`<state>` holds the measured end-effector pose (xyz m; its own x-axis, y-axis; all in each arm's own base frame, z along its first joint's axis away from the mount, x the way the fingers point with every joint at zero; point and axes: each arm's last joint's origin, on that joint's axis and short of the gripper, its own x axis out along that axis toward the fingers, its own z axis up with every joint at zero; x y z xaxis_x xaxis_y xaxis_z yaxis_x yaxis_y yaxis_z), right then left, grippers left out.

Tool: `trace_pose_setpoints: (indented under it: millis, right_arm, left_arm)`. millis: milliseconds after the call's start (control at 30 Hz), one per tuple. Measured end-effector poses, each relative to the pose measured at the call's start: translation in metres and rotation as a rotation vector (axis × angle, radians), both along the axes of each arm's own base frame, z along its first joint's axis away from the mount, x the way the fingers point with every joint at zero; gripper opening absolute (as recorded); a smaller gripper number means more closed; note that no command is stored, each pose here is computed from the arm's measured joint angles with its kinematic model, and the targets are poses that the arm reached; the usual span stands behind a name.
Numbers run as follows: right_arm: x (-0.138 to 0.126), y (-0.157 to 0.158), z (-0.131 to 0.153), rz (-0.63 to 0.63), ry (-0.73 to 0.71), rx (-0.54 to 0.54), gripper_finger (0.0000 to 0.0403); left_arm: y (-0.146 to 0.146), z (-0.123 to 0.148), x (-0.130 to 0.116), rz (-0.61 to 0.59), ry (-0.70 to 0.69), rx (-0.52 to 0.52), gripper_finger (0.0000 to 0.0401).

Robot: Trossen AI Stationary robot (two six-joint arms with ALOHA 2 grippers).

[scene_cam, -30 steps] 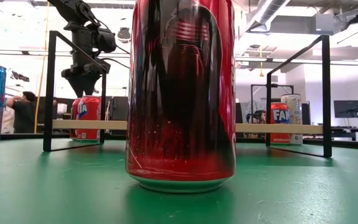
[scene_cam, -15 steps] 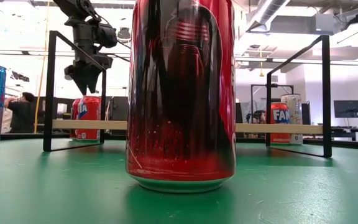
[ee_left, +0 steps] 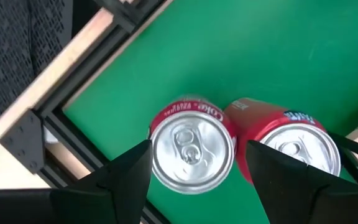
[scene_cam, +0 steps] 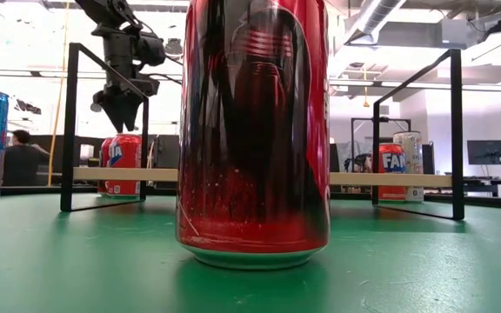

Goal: Place canned beverage on shelf
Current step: Put the top left red and white soda can on the shelf

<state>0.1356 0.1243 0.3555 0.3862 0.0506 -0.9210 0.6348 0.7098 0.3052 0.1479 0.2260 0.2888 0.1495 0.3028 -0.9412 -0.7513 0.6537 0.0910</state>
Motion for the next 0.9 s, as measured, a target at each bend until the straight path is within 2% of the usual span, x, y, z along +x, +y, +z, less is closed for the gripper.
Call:
trace_pose_setpoints:
  millis: [133, 467, 633, 900]
  right_arm:
    - [0.0000, 0.0000, 0.0000, 0.000, 0.000, 0.000, 0.0297]
    - [0.0000, 0.0000, 0.0000, 0.000, 0.000, 0.000, 0.0297]
    - [0.0000, 0.0000, 0.0000, 0.000, 0.000, 0.000, 0.0297]
    - [-0.0004, -0.0004, -0.0002, 0.000, 0.004, -0.004, 0.0297]
  left_arm:
    - [0.0004, 0.0000, 0.0000, -0.002, 0.008, 0.008, 0.0244]
    - [0.0017, 0.0005, 0.0003, 0.080, -0.013, 0.016, 0.0244]
    - [0.0021, 0.0006, -0.0005, 0.075, 0.016, 0.034, 0.0248]
    - [0.0018, 0.0005, 0.0000, 0.051, 0.004, 0.024, 0.0294]
